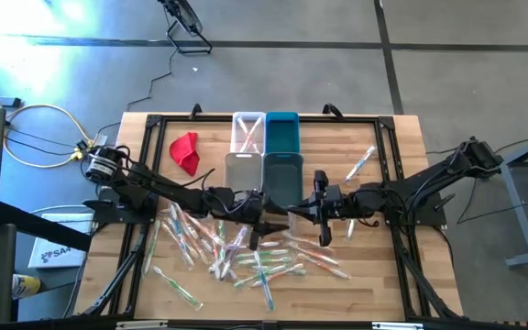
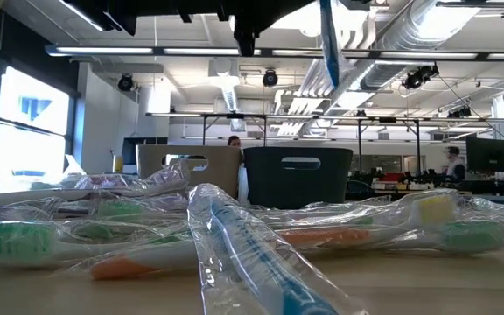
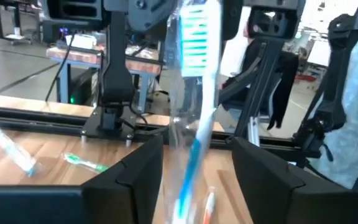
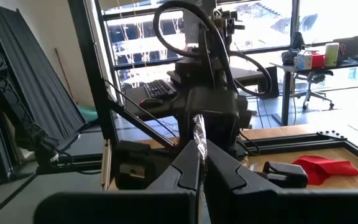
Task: Pick & Place Toothbrushes
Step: Put the blue toothbrush into the gray bin
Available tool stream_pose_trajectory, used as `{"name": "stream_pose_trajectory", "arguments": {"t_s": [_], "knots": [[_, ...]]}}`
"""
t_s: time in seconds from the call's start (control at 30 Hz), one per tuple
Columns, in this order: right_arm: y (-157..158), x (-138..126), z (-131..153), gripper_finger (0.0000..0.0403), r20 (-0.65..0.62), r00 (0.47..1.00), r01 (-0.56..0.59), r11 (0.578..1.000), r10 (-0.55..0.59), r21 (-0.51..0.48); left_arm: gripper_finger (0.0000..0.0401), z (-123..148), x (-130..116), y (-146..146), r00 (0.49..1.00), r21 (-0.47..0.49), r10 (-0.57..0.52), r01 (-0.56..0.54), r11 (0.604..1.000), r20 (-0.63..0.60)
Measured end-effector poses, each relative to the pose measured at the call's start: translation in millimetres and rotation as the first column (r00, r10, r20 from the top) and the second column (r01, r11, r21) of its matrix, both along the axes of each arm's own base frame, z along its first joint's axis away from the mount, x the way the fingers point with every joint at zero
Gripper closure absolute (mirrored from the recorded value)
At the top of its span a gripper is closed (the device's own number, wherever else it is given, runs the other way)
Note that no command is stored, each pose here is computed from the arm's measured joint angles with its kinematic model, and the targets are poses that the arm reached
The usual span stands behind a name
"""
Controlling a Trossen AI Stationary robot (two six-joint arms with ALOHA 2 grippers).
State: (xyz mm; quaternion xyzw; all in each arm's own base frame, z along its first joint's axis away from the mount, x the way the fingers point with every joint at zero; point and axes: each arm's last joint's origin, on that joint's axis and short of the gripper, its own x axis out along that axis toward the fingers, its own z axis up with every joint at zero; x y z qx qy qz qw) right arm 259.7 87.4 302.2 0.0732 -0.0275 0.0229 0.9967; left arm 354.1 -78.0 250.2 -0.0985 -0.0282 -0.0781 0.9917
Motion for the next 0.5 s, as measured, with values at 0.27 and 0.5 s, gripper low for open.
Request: {"name": "stream_pose_trajectory", "arguments": {"t_s": [0.27, 0.5], "knots": [[0.0, 0.0, 0.0, 0.0400, 0.000, 1.000, 0.000, 1.000, 0.000, 0.000, 0.0201, -0.5, 0.3, -0.3, 1.000, 0.000, -0.006, 0.006, 1.000, 0.003], [0.0, 0.0, 0.0, 0.0399, 0.000, 1.000, 0.000, 1.000, 0.000, 0.000, 0.0201, -0.5, 0.4, -0.1, 1.000, 0.013, -0.001, 0.001, 1.000, 0.006]]}}
